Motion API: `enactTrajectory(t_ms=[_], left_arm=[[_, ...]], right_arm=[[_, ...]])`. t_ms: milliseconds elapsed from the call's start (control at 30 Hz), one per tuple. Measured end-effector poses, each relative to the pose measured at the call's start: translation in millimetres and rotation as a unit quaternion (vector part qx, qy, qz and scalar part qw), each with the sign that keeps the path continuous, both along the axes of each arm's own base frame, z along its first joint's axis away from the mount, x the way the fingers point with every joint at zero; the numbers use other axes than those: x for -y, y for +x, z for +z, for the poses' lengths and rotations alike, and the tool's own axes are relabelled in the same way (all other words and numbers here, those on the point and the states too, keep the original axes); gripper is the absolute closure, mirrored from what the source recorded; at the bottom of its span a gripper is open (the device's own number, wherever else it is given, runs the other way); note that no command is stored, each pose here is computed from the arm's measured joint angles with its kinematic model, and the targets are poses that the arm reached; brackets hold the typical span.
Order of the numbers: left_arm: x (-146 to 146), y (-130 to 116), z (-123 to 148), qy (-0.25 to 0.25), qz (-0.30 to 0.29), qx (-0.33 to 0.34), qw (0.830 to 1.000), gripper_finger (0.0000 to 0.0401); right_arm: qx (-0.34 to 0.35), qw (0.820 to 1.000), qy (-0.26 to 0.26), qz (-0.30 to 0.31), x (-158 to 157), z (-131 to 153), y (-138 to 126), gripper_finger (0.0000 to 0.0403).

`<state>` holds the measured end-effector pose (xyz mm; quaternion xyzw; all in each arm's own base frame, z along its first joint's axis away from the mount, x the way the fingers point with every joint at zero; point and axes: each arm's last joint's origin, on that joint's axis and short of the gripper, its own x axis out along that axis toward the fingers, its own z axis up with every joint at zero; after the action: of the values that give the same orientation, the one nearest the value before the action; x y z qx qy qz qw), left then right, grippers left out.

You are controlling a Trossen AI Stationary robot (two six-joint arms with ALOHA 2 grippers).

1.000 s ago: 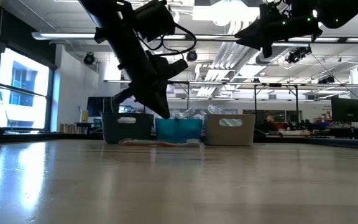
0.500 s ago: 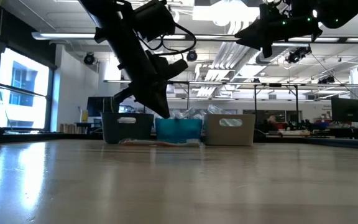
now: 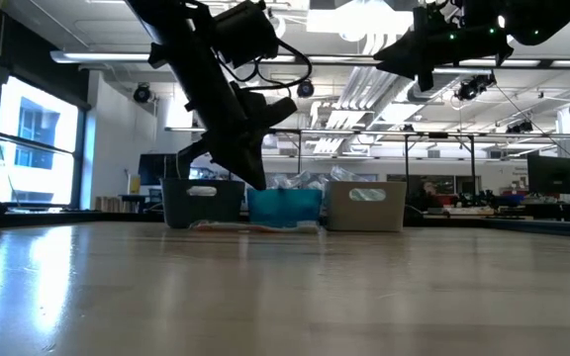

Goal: Pick & Place Toothbrushes
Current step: Put the orange toothbrush into the dark blue bin

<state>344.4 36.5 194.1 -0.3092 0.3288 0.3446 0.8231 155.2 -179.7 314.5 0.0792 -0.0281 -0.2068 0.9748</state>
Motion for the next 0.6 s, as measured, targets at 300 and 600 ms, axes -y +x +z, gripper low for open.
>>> enactTrajectory(t_ms=[300,600], left_arm=[[-1,0,0,0.009,0.009,0.001,1.0,0.0401],[-7,5,-19,0.002,0.036,-0.019,0.999,0.0401]], right_arm=[[0.0,1.0,0.0,0.0,0,0,0,0.0267],[-0.001,1.0,-0.002,0.0,0,0,0,0.0267]])
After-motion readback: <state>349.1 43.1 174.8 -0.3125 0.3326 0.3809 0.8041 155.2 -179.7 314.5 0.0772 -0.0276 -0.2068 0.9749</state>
